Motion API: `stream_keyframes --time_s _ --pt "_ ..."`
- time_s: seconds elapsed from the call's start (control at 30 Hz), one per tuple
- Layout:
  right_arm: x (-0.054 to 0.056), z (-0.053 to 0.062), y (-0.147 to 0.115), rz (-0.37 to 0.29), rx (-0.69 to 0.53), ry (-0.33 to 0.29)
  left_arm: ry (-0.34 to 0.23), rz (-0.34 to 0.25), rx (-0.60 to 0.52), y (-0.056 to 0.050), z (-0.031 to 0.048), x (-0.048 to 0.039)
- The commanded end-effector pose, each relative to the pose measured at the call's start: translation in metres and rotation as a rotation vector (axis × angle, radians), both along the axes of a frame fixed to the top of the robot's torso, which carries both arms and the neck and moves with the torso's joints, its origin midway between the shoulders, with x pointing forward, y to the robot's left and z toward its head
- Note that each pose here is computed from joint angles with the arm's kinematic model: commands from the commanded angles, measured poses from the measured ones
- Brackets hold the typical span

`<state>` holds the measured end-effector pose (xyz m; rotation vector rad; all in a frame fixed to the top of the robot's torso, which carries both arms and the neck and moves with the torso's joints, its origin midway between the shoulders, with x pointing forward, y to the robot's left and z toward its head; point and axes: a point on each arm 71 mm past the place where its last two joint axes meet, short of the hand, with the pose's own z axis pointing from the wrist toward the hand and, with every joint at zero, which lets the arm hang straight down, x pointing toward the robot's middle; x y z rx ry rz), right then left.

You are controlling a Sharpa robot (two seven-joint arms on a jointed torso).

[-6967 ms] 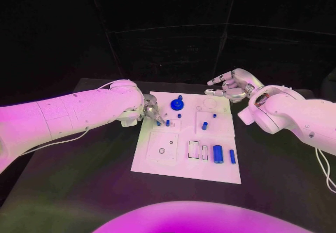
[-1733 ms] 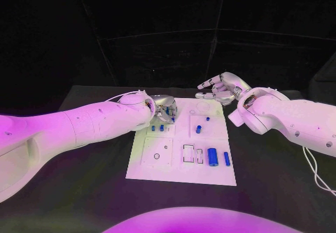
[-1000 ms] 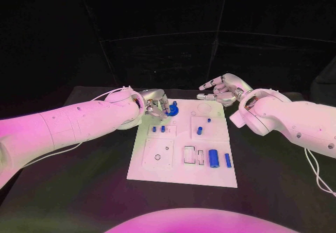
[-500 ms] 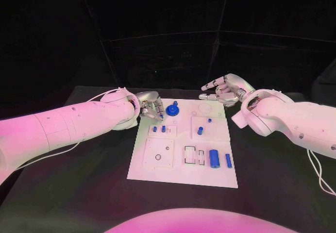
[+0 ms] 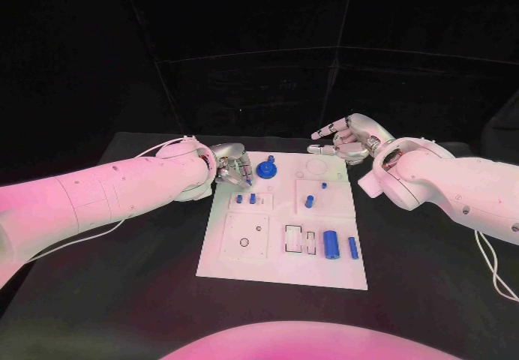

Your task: Assemble the parts on the task board

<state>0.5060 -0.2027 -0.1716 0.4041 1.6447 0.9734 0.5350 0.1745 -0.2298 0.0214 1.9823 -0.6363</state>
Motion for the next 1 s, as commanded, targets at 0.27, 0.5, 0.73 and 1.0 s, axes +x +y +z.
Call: stream_keyframes --time_s 0.27,0.5,0.73,1.0 --pt "0.0000 0.0012 0.0018 0.010 0.004 -0.002 0.024 0.002 0.009 -0.0028 -0.0038 0.0010" --pt "0.0000 0.0012 0.0020 0.010 0.004 -0.002 0.027 -0.006 0.008 -0.0060 -0.0046 0.0006" --pt "0.0001 0.0012 0.0021 0.010 0.004 -0.002 0.034 -0.016 0.009 -0.0084 -0.0051 -0.0001" --pt "0.0002 0.0011 0.0022 0.010 0.004 -0.002 0.039 -0.014 0.013 -0.0085 -0.0056 -0.0002"
